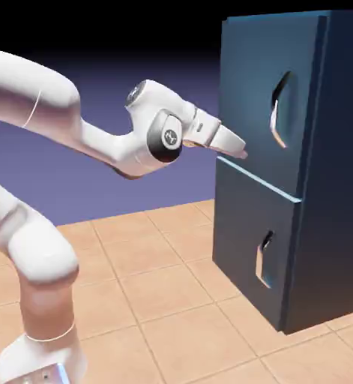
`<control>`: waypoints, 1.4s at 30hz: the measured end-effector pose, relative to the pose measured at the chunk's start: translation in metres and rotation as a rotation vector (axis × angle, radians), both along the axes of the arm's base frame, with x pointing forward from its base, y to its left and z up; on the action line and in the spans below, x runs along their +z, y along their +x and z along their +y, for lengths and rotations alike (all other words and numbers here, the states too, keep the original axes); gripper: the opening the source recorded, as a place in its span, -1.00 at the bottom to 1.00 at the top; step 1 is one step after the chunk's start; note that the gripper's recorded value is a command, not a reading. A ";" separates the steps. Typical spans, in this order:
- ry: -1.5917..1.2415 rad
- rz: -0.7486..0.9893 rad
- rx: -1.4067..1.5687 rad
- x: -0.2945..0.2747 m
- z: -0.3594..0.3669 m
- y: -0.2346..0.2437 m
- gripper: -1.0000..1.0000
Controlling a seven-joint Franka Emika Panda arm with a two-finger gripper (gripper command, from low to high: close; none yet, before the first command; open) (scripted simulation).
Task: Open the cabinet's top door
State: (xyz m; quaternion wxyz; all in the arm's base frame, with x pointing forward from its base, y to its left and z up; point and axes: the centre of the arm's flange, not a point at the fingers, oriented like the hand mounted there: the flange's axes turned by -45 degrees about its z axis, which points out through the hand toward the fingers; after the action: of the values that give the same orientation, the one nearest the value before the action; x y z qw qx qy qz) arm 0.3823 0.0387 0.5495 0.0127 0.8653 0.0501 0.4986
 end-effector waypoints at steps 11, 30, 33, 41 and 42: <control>0.008 -0.154 0.002 0.031 -0.005 -0.011 0.00; 0.064 -0.414 -0.004 0.048 -0.056 -0.013 0.00; 0.077 -0.452 -0.004 0.047 -0.069 -0.010 0.00; 0.106 -0.521 -0.001 0.041 -0.096 0.008 0.00; 0.107 -0.521 -0.001 0.041 -0.096 0.018 0.00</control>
State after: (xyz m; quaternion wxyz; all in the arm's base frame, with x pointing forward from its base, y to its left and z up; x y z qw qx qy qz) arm 0.4004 -0.0569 0.5910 -0.0204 0.7071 0.0182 0.7066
